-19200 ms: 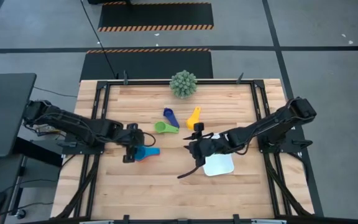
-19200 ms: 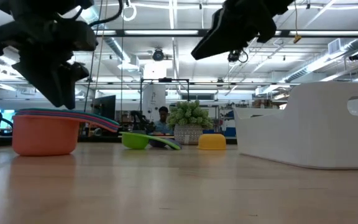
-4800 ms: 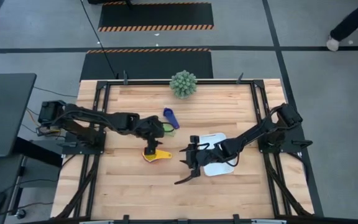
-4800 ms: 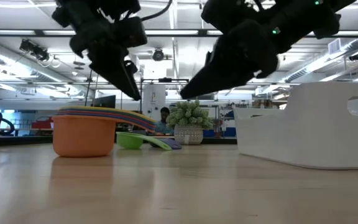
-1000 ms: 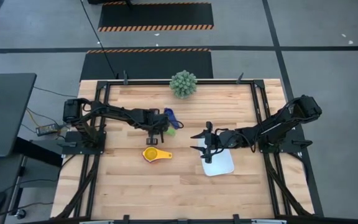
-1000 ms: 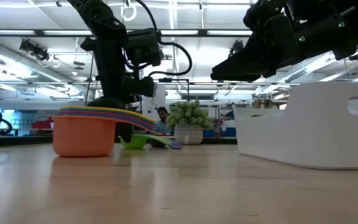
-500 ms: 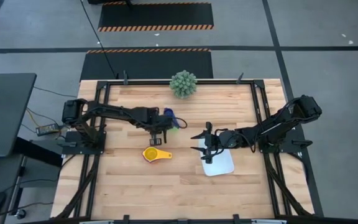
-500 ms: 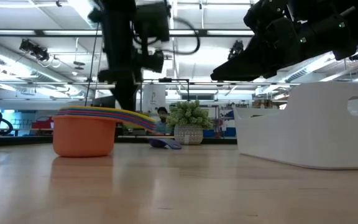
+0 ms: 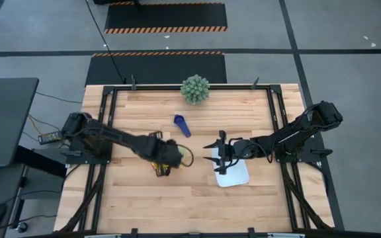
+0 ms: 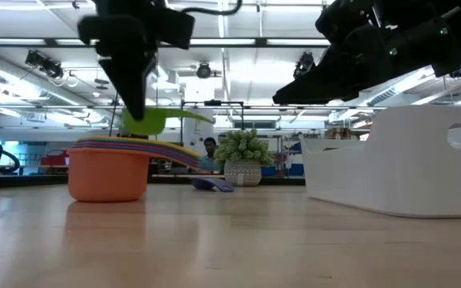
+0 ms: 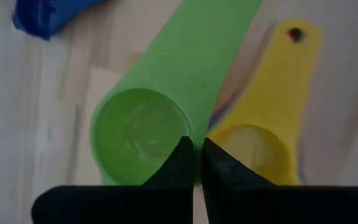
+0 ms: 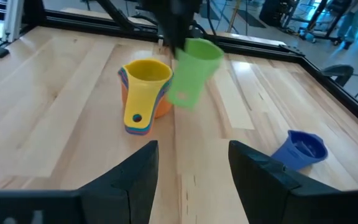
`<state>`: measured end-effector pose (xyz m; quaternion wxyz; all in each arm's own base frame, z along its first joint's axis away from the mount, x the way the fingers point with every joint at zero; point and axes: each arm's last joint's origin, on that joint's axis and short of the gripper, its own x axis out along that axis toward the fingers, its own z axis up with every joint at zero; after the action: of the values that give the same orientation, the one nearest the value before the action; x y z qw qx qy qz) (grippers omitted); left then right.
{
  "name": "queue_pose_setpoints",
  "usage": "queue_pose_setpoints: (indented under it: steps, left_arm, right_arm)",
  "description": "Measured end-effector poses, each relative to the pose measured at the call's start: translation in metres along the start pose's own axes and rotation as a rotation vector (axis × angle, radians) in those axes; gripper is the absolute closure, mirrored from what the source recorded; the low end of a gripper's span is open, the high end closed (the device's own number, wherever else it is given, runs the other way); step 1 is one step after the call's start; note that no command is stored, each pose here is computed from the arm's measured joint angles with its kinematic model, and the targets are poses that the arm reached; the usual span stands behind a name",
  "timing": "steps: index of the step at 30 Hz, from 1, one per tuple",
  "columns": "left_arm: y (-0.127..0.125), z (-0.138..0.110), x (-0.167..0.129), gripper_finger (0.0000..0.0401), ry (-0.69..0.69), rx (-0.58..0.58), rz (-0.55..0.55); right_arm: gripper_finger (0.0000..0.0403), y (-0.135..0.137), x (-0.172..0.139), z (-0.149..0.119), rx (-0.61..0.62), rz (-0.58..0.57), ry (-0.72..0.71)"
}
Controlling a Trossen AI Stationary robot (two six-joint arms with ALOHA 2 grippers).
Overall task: Nest measuring cups in basket
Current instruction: Stack the green measuring cup into the yellow measuring
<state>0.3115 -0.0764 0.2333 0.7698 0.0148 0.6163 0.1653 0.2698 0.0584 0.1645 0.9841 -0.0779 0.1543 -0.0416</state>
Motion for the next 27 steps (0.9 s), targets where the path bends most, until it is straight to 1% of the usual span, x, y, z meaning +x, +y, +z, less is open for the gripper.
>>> queue_pose_setpoints:
  steps: [5,9,13,16,19,22,25,27]
  left_arm:
    - [-0.023,-0.014,-0.009,0.0389,-0.002,-0.029,-0.018]
    - [-0.034,-0.021,-0.013,0.0388,-0.009,-0.078,-0.031]
    - [-0.038,-0.021,-0.013,0.0386,-0.005,-0.152,-0.053]
    - [-0.039,-0.020,-0.013,0.0385,-0.016,-0.181,-0.064]
    - [-0.041,-0.017,-0.013,0.0384,-0.029,-0.211,-0.100]
    - [-0.042,-0.016,-0.013,0.0383,-0.030,-0.266,-0.123]
    - [-0.041,-0.016,-0.012,0.0382,-0.014,-0.346,-0.129]
    - [-0.040,-0.015,-0.012,0.0382,0.002,-0.361,-0.139]
  right_arm:
    - [0.0201,0.000,0.000,0.000,0.003,-0.004,0.005]
    - [0.0201,0.000,0.000,0.000,0.007,-0.005,0.000]
    - [0.0201,0.000,0.000,0.000,0.008,-0.006,-0.001]
    - [0.0201,0.000,0.000,0.000,0.013,-0.006,-0.001]
    - [0.0201,0.000,0.000,0.000,0.016,-0.005,-0.001]
    - [0.0201,0.000,0.000,0.000,0.016,-0.005,-0.001]
    - [0.0201,0.000,0.000,0.000,0.016,-0.004,-0.001]
    - [0.0201,0.000,0.000,0.000,0.016,-0.004,-0.001]
